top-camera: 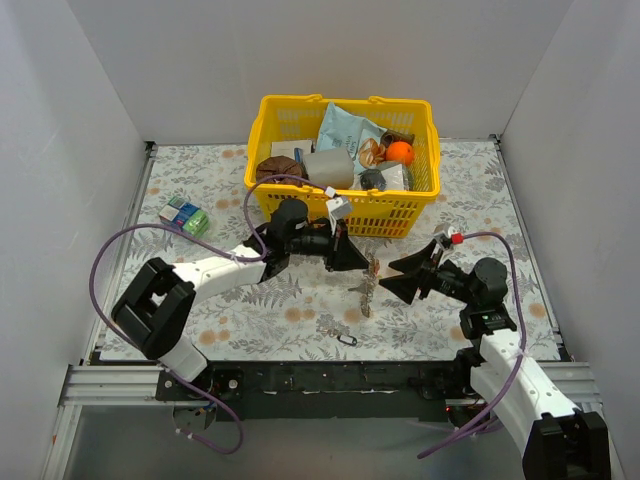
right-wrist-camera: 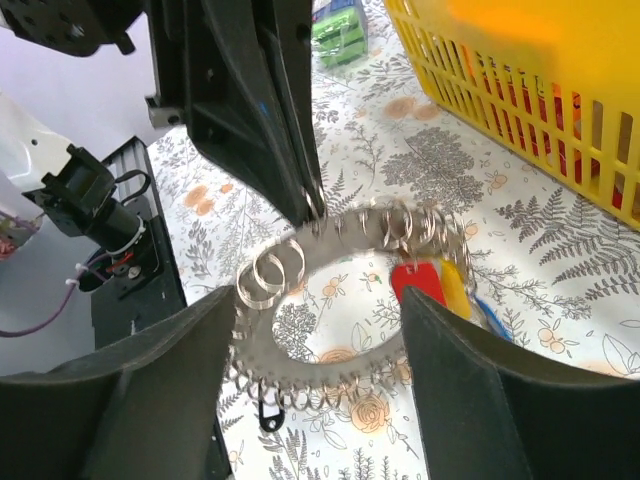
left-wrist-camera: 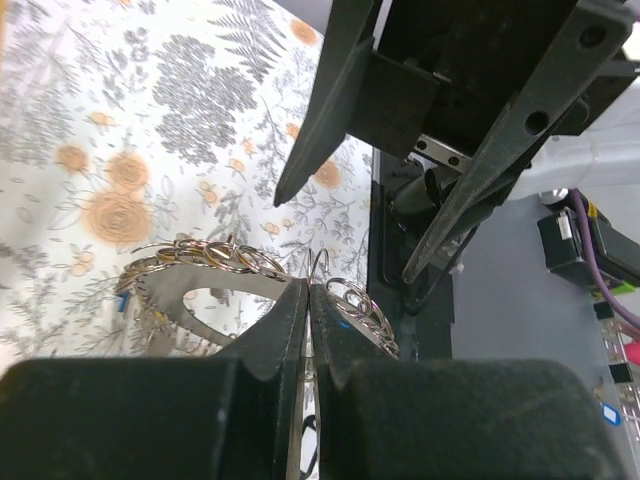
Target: Put the keys on the keyring
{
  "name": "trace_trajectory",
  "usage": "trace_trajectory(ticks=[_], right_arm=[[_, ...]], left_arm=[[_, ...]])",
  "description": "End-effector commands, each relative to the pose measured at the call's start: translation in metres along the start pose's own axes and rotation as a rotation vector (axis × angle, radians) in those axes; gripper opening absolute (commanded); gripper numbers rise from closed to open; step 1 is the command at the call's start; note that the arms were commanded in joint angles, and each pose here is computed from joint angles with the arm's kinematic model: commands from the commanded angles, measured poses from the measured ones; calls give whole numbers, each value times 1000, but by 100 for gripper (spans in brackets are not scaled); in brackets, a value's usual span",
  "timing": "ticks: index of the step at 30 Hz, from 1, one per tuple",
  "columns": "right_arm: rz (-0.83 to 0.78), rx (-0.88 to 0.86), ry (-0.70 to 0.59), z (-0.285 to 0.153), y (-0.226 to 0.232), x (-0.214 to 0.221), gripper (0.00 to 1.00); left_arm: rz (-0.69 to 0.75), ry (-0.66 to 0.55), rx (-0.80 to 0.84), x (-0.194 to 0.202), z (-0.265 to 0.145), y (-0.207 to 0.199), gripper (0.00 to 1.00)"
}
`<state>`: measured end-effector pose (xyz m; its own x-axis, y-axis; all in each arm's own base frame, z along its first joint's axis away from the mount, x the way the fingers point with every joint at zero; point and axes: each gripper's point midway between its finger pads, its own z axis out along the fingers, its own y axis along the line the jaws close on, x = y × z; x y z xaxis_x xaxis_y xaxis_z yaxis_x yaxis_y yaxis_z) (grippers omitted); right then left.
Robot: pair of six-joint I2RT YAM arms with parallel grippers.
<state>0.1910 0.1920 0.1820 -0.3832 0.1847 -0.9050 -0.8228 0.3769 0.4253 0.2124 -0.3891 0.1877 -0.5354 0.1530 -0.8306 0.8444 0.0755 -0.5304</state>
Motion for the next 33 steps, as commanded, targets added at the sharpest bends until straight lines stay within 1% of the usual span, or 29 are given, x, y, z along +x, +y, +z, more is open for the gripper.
trace_trajectory(ticks=[1, 2, 6, 11, 16, 17, 18, 19, 20, 22, 25, 29, 30, 32, 33], right_arm=[[-61, 32, -1, 0, -3, -13, 83], [-52, 33, 7, 0, -3, -11, 87], [-39, 41, 15, 1, -5, -8, 91], [-14, 90, 26, 1, -16, -6, 90], [12, 90, 60, 2, -17, 1, 87], [2, 92, 67, 3, -18, 1, 87], [2, 94, 76, 3, -18, 2, 87], [11, 105, 89, 3, -19, 5, 87], [13, 110, 99, 4, -20, 7, 87], [11, 113, 132, 6, -19, 14, 86], [23, 107, 182, 11, -16, 24, 85], [50, 93, 267, 21, -11, 43, 83], [48, 68, 292, 25, -4, 50, 82], [52, 80, 335, 29, -3, 58, 82], [45, 50, 356, 33, 7, 63, 81]], left_arm=[[98, -116, -32, -45, -30, -10, 0], [106, -128, -37, -50, -35, -12, 0], [113, -153, -80, -59, -54, -8, 0], [78, -179, -136, -59, -79, 4, 0], [68, -203, -197, -63, -101, 4, 0], [32, -185, -222, -59, -106, 7, 0], [35, -187, -237, -62, -110, 6, 0], [39, -189, -248, -65, -114, 2, 0], [24, -168, -276, -60, -118, 5, 0], [40, -174, -299, -63, -126, -2, 0], [10, -141, -352, -51, -137, -1, 0], [-1, -128, -381, -43, -151, -5, 0], [-2, -129, -385, -42, -153, -5, 0], [-20, -128, -394, -35, -156, -3, 0], [-22, -133, -392, -33, -157, -4, 0]])
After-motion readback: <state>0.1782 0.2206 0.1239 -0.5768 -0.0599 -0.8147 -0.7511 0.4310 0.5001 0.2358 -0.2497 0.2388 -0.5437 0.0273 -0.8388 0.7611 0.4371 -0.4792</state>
